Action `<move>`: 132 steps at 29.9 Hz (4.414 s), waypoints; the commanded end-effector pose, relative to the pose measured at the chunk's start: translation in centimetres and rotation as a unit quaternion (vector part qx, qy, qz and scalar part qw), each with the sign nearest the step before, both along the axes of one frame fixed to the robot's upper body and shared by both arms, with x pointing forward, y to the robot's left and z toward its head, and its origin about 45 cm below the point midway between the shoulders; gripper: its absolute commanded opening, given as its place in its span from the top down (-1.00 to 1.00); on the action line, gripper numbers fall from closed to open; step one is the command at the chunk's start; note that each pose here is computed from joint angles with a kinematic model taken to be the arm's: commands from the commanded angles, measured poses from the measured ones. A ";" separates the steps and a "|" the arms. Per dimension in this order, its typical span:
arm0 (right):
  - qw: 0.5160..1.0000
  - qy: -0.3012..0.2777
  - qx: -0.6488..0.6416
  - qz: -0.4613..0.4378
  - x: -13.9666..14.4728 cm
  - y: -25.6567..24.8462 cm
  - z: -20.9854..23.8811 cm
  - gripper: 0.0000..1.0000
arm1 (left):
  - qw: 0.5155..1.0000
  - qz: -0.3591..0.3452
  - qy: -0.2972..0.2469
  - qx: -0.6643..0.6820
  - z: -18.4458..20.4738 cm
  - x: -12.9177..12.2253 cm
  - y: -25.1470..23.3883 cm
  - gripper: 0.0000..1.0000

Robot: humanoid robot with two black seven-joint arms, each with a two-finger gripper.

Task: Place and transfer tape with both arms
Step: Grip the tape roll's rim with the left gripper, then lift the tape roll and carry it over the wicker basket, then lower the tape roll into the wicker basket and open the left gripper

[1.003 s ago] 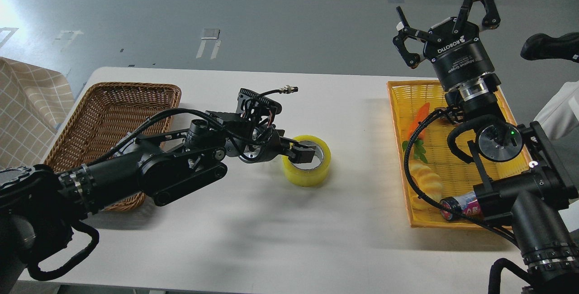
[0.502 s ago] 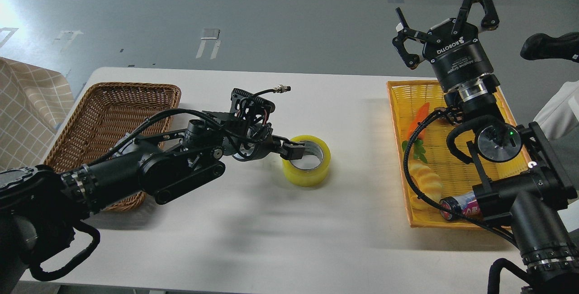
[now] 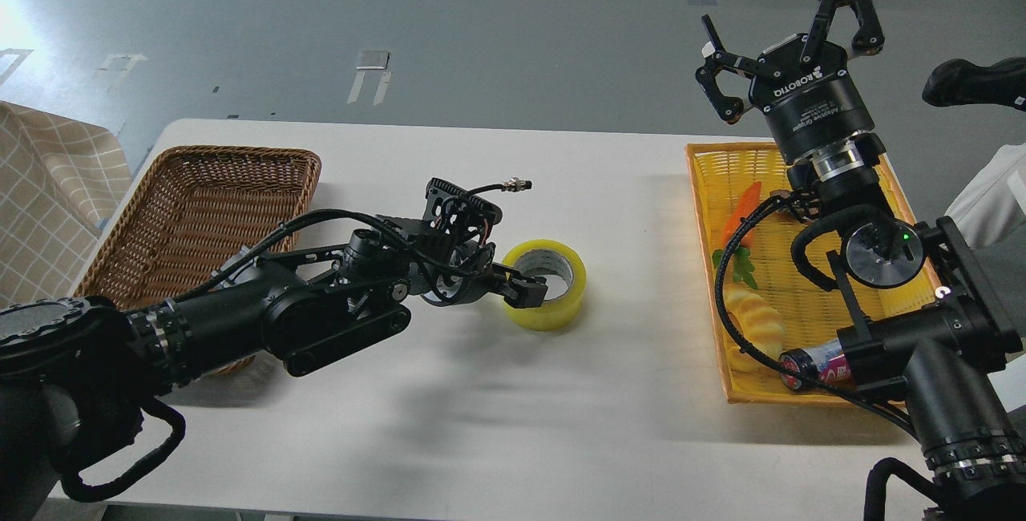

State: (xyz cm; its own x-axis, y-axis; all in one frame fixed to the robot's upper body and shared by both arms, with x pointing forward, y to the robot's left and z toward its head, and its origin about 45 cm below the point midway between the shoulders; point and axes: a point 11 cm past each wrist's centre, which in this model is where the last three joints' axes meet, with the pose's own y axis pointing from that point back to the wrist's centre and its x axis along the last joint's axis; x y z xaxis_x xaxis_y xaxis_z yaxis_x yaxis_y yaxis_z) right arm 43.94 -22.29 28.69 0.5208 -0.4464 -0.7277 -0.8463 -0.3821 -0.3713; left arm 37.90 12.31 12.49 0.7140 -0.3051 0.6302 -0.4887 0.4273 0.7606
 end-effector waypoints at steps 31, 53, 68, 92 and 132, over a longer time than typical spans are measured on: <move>1.000 0.009 0.005 -0.002 0.1 0.1 -0.6 -0.99 | 0.993 -0.030 -0.103 0.039 8.7 6.2 5.6 1.00; 1.000 0.011 0.006 0.000 0.1 0.3 -0.8 -0.99 | 0.981 0.093 -0.125 0.115 16.2 4.8 26.2 1.00; 1.000 0.013 0.006 -0.001 0.0 0.3 -0.9 -0.99 | 0.979 0.139 -0.086 0.122 12.9 1.0 32.2 1.00; 1.000 0.021 0.006 -0.002 -0.3 0.1 -1.6 -0.99 | 0.972 0.183 -0.061 0.132 7.8 -2.8 37.2 1.00; 1.000 0.023 0.005 -0.001 -0.4 0.2 -1.9 -0.99 | 0.968 0.223 -0.049 0.107 5.5 -3.9 38.5 -0.36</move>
